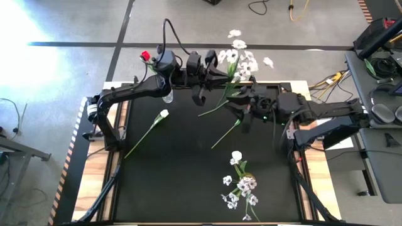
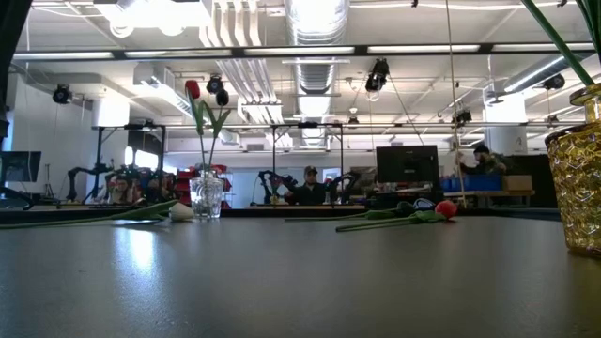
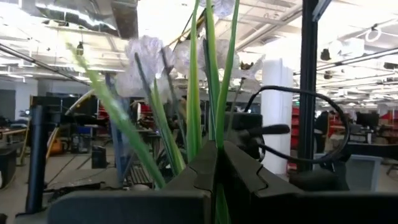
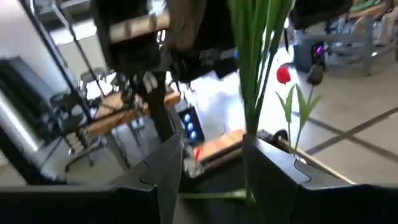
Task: Sort flowers into vase by color
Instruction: Put the white flower into the yellow vase
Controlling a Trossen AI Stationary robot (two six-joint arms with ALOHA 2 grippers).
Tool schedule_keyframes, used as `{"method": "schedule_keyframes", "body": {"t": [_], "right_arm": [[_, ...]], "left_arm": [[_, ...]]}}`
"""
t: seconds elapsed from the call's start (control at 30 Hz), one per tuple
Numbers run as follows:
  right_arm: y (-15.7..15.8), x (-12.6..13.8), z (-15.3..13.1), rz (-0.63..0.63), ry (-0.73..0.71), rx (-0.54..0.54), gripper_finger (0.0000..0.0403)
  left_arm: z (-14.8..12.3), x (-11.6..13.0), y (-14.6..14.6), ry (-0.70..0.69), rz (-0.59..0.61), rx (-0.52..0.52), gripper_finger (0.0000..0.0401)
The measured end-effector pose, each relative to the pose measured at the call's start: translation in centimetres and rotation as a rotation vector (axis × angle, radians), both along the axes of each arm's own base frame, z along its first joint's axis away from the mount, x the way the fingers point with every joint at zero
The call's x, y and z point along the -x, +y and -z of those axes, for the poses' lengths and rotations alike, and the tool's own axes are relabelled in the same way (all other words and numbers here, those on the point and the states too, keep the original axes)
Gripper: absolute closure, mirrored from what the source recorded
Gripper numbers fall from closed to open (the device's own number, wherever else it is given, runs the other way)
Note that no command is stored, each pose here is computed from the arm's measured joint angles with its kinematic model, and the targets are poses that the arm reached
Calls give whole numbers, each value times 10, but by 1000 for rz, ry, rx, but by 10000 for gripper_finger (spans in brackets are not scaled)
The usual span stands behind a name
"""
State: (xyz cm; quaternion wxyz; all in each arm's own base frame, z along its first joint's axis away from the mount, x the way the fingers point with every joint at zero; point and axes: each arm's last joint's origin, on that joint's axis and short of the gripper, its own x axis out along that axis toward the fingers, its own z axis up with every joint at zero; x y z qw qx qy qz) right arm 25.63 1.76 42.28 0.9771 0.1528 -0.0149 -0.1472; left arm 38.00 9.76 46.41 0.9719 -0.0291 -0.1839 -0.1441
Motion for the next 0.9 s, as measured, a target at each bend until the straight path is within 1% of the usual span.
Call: {"method": "schedule_keyframes", "body": {"t": [0.1,0.17,0.23,0.4,0.67,0.77,0.9], "right_arm": [[-2,-1,-3,80,-10,19,243],[-3,-2,-6,112,-5,48,243],[-3,-1,-11,118,-5,82,243],[-4,-3,-21,122,-17,126,243],[-9,-18,-21,137,18,168,247],[-10,-20,-22,143,15,169,271],[-13,-19,-27,153,2,166,340]], "left_arm": [[-1,1,0,-12,9,-5,401],[-1,1,-1,-10,26,-3,401],[-2,1,-1,-12,31,3,401],[-3,2,-1,-32,38,0,401],[-3,2,-1,-27,42,8,401],[-3,2,-1,-27,42,8,401],[-3,2,-1,-27,44,10,401]]}}
